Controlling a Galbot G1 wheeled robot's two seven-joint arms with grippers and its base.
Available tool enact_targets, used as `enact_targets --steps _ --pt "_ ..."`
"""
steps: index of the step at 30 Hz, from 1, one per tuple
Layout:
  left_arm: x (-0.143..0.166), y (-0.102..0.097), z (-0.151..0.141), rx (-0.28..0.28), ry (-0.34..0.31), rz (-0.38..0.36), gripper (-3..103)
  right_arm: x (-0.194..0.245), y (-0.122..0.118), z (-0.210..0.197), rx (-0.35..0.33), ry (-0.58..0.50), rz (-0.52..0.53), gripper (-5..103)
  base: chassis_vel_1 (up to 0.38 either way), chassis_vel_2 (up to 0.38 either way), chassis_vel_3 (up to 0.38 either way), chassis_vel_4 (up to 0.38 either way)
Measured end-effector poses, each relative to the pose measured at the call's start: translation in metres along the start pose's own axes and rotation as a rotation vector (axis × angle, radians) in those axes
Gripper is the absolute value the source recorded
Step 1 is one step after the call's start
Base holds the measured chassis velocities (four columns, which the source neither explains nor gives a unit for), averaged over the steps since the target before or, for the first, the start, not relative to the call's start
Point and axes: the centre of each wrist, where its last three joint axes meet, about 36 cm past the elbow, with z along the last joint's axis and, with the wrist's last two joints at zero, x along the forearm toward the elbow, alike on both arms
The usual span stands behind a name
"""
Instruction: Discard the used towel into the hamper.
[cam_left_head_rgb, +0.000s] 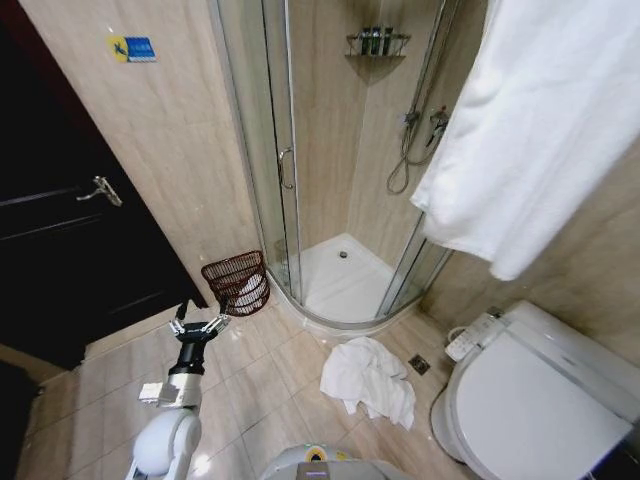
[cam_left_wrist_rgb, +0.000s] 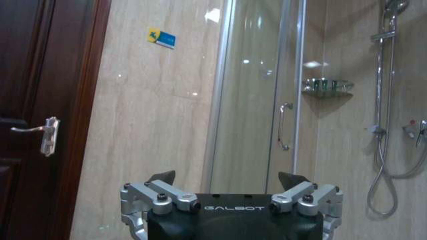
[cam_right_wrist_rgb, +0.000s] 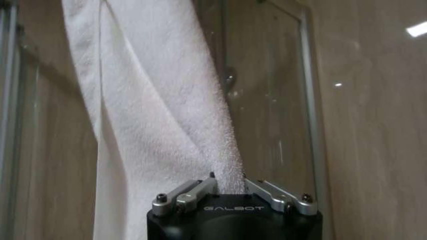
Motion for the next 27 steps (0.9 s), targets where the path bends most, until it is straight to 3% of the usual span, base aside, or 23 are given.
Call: enact_targets --steps 5,9,18,23,27 --pt "-0.002 -0.001 -0.002 0.001 0.002 -0.001 100 0.005 -0.018 0.041 -0.044 -0.064 -0.093 3 0.0 0.0 0.0 0.0" --pt "-0.003 -0.001 -0.006 -0.003 -0.001 -0.003 100 0.013 -0.016 0.074 -0.094 -0.056 -0.133 3 0.0 0.0 0.0 0.0" --pt "-0.005 0.001 -0.008 0.024 0.01 -0.026 100 0.041 -0.014 0.168 -0.095 0.029 -0.151 3 0.0 0.0 0.0 0.0" --pt "-0.006 -0.001 -0.007 0.028 0.012 -0.024 100 0.048 -0.014 0.181 -0.1 0.041 -0.15 3 0.0 0.0 0.0 0.0" --pt "-0.006 -0.003 -0.006 0.025 0.013 -0.022 100 0.055 -0.013 0.196 -0.062 0.045 -0.166 3 0.0 0.0 0.0 0.0"
